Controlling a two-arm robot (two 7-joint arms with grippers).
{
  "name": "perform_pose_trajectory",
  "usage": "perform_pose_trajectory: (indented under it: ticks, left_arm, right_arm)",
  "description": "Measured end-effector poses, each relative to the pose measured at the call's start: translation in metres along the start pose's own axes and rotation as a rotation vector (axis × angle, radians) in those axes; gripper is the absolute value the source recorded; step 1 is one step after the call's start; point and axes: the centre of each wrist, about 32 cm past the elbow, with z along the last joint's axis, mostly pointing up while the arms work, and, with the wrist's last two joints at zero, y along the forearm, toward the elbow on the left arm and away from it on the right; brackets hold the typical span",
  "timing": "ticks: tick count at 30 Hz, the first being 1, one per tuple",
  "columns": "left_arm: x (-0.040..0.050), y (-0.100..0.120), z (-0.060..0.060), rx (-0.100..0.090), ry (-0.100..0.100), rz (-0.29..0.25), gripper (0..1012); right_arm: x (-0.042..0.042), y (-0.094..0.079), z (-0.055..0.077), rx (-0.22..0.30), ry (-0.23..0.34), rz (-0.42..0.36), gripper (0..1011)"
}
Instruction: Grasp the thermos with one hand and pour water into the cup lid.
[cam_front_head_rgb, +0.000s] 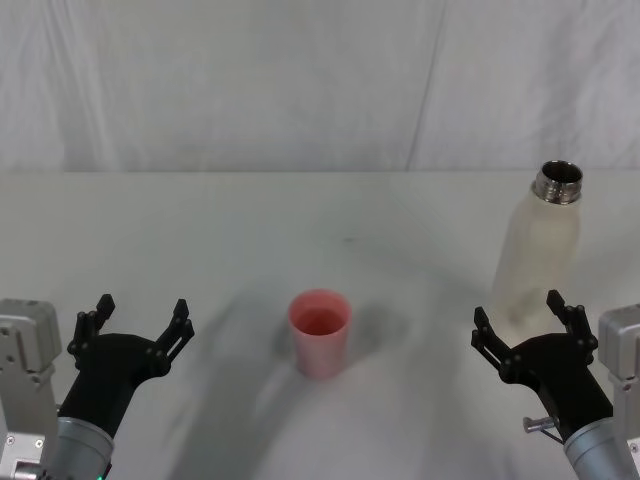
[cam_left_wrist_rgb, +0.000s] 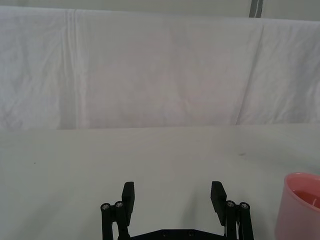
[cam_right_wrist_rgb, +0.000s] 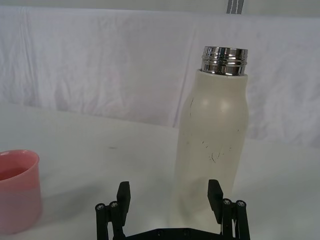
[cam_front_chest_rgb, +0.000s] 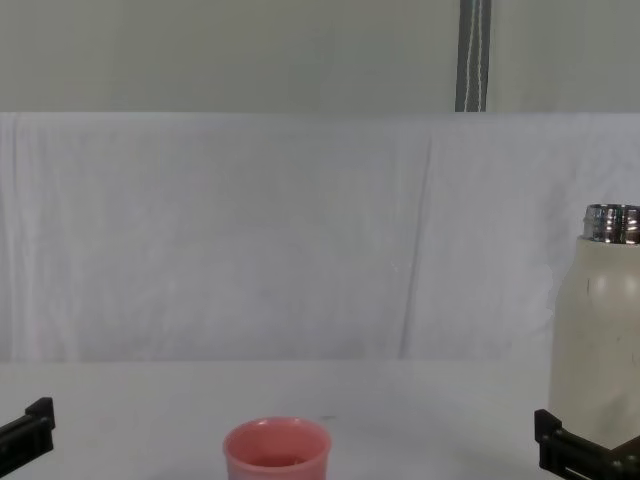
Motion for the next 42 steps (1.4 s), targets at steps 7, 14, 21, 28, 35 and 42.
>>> perform_pose_trajectory:
  ticks: [7, 14, 21, 28, 35, 42]
  left_arm:
    - [0.0, 0.0, 0.0, 0.0, 0.0, 0.0, 1001]
    - [0.0, 0.0, 0.0, 0.0, 0.0, 0.0, 1001]
    - [0.0, 0.0, 0.0, 0.0, 0.0, 0.0, 1001]
    - [0.0, 0.0, 0.0, 0.0, 0.0, 0.0, 1001]
    - [0.0, 0.0, 0.0, 0.0, 0.0, 0.0, 1001]
    - [0.0, 0.0, 0.0, 0.0, 0.0, 0.0, 1001]
  right_arm:
    - [0.0, 0.0, 0.0, 0.0, 0.0, 0.0, 1000]
    - [0.0, 0.0, 0.0, 0.0, 0.0, 0.0, 1000]
    - [0.0, 0.0, 0.0, 0.0, 0.0, 0.0, 1000]
    - [0.0, 0.0, 0.0, 0.0, 0.0, 0.0, 1000]
    - [0.0, 0.0, 0.0, 0.0, 0.0, 0.0, 1000]
    - [0.0, 0.0, 0.0, 0.0, 0.0, 0.0, 1000]
